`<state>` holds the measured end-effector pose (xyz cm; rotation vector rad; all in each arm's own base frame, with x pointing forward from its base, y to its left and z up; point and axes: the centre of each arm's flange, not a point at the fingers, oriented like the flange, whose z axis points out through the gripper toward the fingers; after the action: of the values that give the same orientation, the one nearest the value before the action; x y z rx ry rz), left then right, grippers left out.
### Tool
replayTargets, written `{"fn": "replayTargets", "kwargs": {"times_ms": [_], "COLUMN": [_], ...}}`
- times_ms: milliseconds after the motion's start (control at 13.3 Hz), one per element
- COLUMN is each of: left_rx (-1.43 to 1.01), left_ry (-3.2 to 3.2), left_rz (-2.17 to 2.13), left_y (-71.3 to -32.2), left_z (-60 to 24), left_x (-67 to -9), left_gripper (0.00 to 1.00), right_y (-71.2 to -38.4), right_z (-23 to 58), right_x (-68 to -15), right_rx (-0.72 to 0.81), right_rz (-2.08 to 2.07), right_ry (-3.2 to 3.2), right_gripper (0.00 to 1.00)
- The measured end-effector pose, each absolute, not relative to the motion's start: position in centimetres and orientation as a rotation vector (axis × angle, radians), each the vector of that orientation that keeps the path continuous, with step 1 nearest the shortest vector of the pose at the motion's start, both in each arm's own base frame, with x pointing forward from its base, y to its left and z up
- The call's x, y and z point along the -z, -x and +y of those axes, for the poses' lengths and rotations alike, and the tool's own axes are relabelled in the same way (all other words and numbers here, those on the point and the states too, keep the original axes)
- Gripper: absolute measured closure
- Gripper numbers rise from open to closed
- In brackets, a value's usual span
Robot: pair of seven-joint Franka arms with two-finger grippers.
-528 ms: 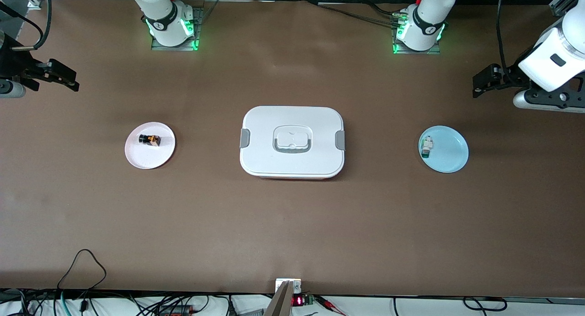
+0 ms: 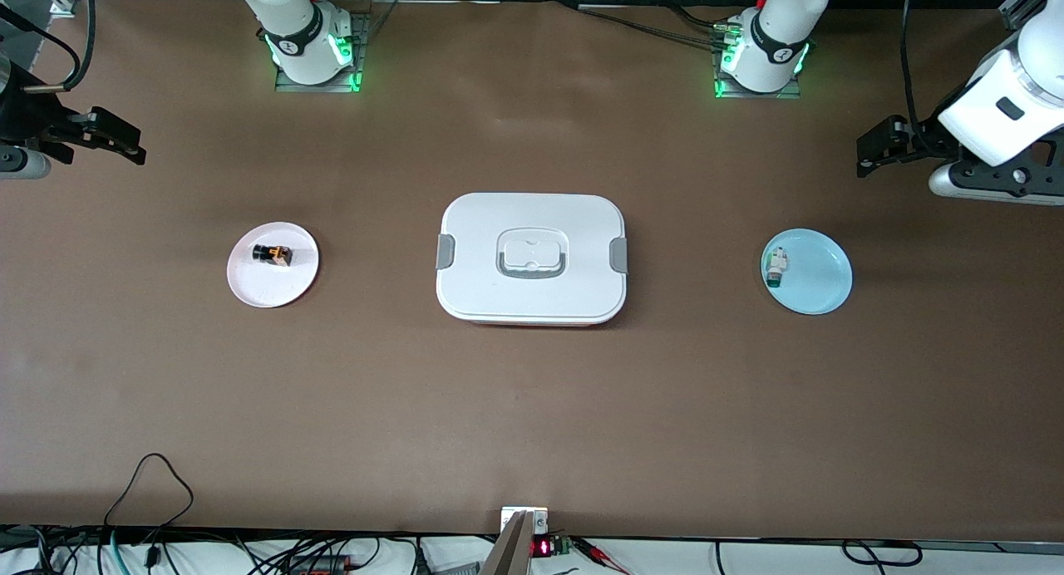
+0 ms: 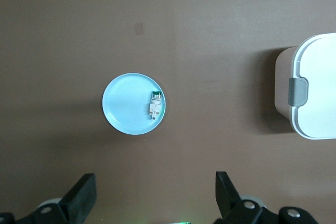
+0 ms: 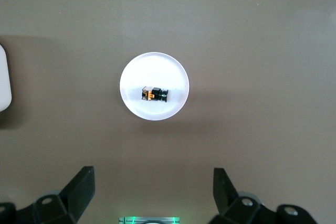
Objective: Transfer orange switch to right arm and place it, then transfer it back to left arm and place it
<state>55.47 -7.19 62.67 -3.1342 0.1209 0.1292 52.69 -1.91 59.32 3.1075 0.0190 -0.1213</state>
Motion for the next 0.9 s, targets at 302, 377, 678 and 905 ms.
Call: {"fn": "replayTargets", "kwargs": {"times_ms": [302,377,678,905], "left_rx": [-0.129,-0.128,-0.128,-0.128], "left_ry": [3.134,3.134,3.134,3.134], "left_rz": [0.123,0.124,0.123,0.122], "left_y": [-55.4,-55.4,-55.4,-55.4], "left_z": [-7.3,-7.3,-7.3,-7.2], "left_x": [-62.7,-62.7,-62.7,-62.7], "left_gripper": [0.00,0.00,0.00,0.00], "right_y": [-53.9,-54.4,-56.3,-56.9], "right_z": [-1.3,-0.9,-0.4,1.6], "right_x": [-56.6,-55.5,-52.1,-50.4], "right_rx": [0.203,0.230,0.279,0.320], "right_rz": [0.039,0.049,0.065,0.118], "right_ry": [-3.102,-3.099,-3.094,-3.084], "right_gripper": [0.00,0.00,0.00,0.00]}}
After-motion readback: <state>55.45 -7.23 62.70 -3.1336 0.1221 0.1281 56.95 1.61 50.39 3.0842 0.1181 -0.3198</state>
